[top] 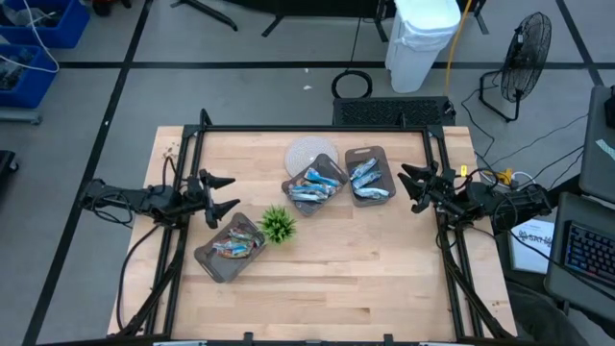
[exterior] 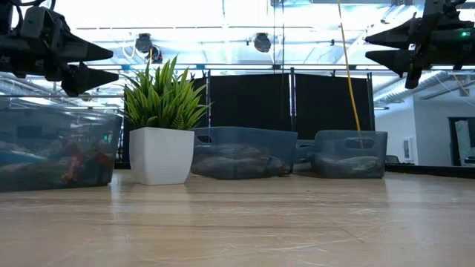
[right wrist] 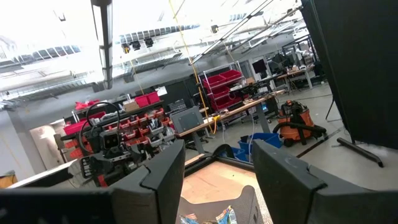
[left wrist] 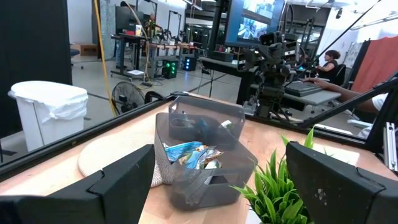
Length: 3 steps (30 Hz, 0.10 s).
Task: Pick and place Granola Bars by type
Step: Return to Home Position
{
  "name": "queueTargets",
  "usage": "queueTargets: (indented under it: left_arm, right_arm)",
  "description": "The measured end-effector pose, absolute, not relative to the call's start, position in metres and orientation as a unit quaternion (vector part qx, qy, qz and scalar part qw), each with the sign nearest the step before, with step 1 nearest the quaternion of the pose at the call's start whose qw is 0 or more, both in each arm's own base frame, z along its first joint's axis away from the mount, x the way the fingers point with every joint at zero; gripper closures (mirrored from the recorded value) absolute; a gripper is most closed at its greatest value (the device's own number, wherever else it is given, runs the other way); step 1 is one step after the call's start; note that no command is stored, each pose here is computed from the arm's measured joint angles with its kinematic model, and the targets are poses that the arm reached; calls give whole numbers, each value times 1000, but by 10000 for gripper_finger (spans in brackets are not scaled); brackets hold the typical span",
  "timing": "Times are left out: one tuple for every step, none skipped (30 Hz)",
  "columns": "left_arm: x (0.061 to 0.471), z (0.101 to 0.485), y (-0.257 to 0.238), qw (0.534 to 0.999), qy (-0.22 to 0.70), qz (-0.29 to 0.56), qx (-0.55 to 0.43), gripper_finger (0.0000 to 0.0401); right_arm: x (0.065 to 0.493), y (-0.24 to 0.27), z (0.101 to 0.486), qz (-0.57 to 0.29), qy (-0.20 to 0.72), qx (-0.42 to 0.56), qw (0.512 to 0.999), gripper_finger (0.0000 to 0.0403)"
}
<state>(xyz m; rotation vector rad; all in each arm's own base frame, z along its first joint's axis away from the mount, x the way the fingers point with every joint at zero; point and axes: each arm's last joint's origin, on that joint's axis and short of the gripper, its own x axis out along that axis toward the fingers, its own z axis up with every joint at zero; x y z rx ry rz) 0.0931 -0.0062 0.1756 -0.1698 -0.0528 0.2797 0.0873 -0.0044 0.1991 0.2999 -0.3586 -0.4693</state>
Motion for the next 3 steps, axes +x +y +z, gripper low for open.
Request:
queueTargets:
  left_arm:
    - [93, 176, -6, 986, -26, 139, -85, 40]
    - [93, 176, -6, 986, -26, 139, -85, 40]
    - [93, 176, -6, 986, -26, 139, -85, 40]
  right_arm:
    - [87, -4, 199, -230, -176, 147, 946, 222]
    - [87, -4, 199, -230, -176, 147, 946, 222]
    - [87, -4, 199, -230, -176, 147, 946, 222]
